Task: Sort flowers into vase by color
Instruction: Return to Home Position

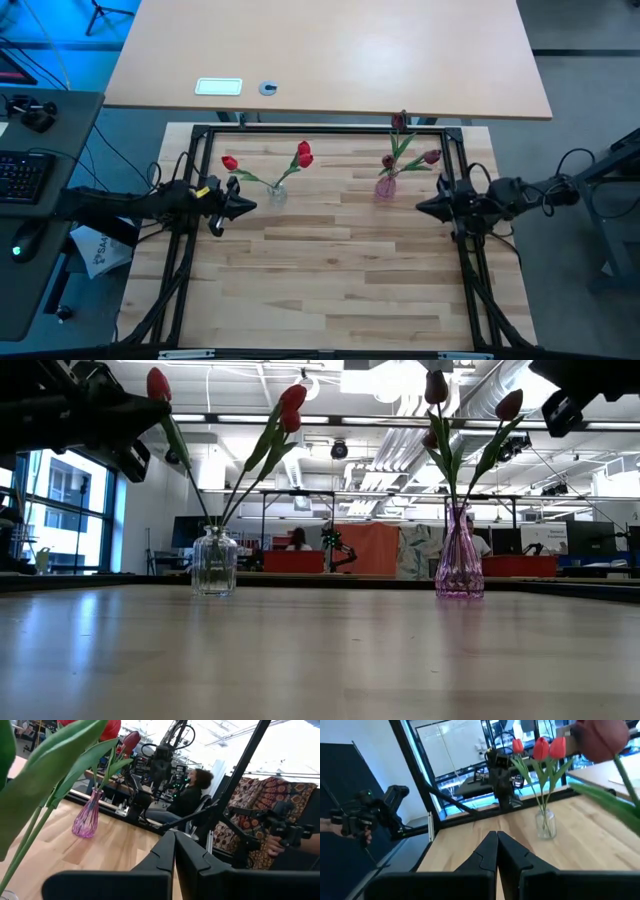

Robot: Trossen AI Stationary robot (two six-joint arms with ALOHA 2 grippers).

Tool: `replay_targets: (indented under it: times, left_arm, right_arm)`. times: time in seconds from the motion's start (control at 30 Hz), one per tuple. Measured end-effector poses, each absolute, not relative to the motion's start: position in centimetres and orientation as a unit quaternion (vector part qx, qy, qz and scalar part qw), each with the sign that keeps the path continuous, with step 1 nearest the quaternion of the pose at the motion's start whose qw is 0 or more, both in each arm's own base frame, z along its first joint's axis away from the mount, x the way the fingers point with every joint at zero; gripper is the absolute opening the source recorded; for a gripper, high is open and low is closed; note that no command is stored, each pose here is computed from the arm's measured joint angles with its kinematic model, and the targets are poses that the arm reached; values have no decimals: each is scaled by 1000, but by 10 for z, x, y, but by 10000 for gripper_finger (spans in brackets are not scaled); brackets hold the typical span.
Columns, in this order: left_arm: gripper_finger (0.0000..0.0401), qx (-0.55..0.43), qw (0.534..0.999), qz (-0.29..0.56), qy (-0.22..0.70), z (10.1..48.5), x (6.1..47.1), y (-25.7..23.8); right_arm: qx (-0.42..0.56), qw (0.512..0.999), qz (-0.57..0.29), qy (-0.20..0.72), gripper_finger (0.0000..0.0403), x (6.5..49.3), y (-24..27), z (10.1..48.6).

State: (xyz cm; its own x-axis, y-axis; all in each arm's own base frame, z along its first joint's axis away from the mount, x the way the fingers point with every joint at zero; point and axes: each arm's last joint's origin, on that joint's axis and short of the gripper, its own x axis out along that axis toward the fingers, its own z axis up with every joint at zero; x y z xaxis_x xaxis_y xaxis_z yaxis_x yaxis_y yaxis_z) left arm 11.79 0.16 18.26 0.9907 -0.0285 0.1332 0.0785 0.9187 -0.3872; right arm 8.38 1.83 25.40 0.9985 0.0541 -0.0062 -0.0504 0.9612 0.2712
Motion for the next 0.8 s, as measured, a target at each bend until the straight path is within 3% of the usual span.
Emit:
replay_targets:
  times: [0.5, 0.8]
  left_arm:
    - [0, -171, 983, -26, -65, 183, 118, 2]
    - [0, -177, 982, -26, -65, 183, 118, 2]
  right_arm:
    - [101, 993, 29, -53, 0, 86, 7, 263]
    - [136, 985, 60, -87, 0, 103, 7, 211]
